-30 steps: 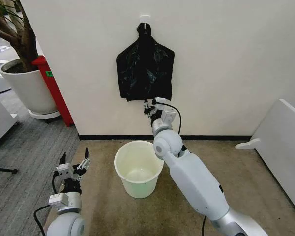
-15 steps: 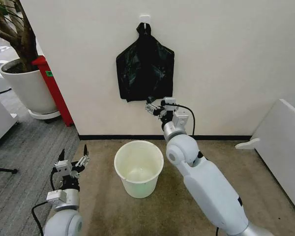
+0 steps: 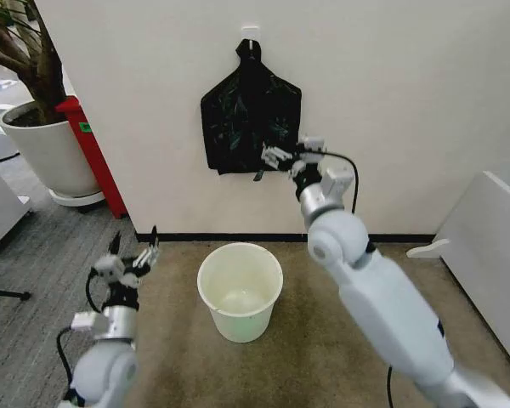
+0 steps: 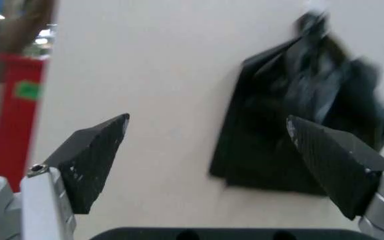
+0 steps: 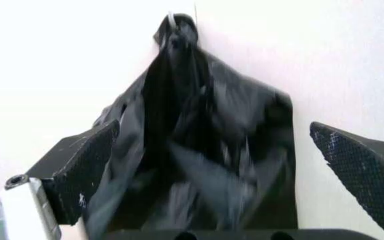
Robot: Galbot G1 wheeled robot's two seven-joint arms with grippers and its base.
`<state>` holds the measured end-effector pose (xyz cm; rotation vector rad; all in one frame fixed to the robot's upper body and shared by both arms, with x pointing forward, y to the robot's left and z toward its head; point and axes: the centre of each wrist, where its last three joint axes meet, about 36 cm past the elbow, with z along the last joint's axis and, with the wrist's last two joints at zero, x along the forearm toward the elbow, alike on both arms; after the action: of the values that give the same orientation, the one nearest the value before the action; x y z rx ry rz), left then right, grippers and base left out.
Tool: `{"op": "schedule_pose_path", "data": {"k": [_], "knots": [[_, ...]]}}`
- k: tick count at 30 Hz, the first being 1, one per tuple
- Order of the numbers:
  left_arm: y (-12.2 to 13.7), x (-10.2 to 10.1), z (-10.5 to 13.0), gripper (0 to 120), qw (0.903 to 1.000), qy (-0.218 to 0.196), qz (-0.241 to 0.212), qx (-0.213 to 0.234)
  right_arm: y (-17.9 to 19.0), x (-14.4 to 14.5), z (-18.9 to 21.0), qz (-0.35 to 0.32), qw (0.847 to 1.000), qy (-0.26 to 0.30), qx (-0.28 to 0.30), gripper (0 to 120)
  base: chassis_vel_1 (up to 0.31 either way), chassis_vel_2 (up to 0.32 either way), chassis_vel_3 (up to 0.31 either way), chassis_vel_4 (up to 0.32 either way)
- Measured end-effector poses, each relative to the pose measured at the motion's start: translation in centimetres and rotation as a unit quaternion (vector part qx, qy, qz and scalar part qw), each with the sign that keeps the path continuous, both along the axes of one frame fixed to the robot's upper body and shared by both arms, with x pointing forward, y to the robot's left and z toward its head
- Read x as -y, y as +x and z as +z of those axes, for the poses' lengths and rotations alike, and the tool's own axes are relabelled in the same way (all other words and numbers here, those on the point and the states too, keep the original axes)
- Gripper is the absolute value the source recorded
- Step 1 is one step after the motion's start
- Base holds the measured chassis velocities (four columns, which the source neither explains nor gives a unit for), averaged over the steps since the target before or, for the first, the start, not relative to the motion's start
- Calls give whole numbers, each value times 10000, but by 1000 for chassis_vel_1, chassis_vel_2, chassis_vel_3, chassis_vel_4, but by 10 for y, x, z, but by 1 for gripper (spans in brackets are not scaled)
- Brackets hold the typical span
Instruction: Place the garbage bag over the trash bin.
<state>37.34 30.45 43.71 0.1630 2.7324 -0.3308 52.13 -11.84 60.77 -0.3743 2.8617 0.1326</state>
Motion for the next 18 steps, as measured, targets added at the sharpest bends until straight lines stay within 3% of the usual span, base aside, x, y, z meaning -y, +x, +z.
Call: {"op": "schedule_pose_path", "data": {"k": [8, 14, 18], "knots": [[74, -20, 55, 90, 9968, 116, -760, 237, 51, -19, 26, -192, 9981, -517, 280, 100, 0, 0, 0, 0], [156, 11, 87, 90, 9918, -18, -1254, 262, 65, -46, 18, -269, 9964, -803, 103, 100, 0, 0, 0, 0], [180, 33, 102, 86, 9894, -112, -1415, 307, 69, -48, 15, -341, 9957, -862, 38, 100, 0, 0, 0, 0]]}}
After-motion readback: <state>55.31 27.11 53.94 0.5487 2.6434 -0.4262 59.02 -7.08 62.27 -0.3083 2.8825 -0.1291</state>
